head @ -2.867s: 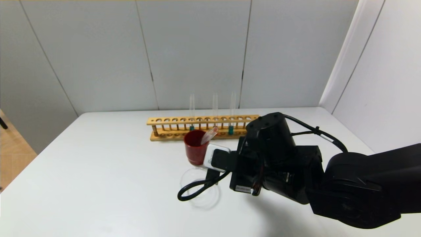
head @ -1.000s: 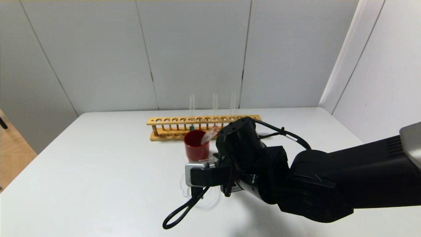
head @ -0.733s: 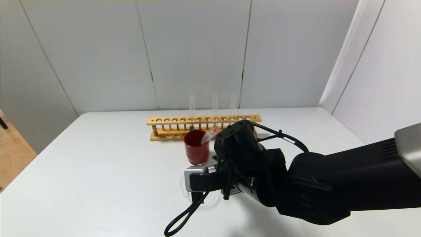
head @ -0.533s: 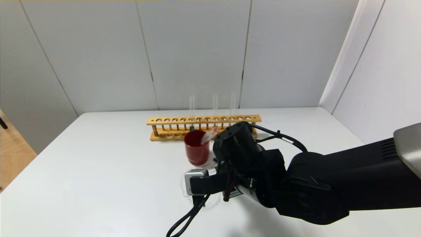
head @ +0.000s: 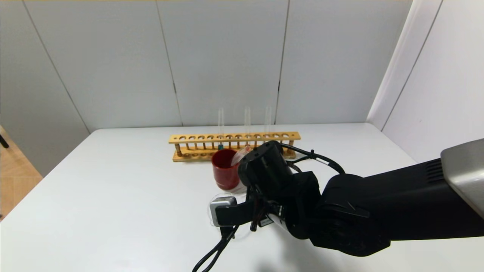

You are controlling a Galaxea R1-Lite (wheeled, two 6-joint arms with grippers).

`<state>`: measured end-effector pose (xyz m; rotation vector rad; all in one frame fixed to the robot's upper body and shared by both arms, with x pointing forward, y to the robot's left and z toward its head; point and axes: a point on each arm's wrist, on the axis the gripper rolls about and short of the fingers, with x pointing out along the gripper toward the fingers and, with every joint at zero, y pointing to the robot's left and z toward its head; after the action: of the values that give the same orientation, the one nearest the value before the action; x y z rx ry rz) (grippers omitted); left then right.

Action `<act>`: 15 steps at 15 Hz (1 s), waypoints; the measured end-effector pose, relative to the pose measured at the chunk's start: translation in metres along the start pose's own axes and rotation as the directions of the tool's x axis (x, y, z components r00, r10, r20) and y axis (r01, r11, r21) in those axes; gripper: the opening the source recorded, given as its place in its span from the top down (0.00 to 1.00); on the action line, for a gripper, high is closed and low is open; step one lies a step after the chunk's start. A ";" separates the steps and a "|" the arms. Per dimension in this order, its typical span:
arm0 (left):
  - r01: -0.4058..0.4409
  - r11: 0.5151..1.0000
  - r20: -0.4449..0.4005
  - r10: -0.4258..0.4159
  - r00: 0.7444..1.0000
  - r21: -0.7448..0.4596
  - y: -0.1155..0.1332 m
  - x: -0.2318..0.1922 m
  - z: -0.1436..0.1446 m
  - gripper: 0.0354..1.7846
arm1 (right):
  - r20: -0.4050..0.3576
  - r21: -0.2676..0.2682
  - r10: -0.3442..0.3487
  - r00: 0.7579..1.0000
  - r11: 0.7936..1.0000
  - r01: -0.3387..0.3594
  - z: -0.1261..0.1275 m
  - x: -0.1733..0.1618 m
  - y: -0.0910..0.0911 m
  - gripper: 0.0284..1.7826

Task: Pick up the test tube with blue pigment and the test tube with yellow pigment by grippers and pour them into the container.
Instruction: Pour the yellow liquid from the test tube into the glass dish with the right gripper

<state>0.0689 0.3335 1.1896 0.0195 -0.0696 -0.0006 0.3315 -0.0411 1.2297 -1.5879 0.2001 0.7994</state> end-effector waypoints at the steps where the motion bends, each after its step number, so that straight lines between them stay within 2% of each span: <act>1: 0.000 1.000 0.000 0.000 1.000 0.000 0.000 0.000 0.000 0.04 | -0.009 -0.011 0.019 1.000 1.000 -0.019 -0.001 0.000 0.002 0.86; 12: 0.000 1.000 0.000 0.000 1.000 0.000 0.000 0.000 0.000 0.04 | -0.055 -0.114 0.020 0.998 0.993 -0.026 0.008 -0.002 -0.007 0.86; 15: 0.000 1.000 0.000 0.000 1.000 0.000 0.000 0.000 0.000 0.04 | -0.070 -0.161 0.001 0.998 0.987 -0.012 0.014 -0.002 -0.009 0.86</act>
<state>0.0689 0.3335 1.1896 0.0195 -0.0696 -0.0006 0.3298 -0.0270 1.2383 -1.7700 0.1946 0.7816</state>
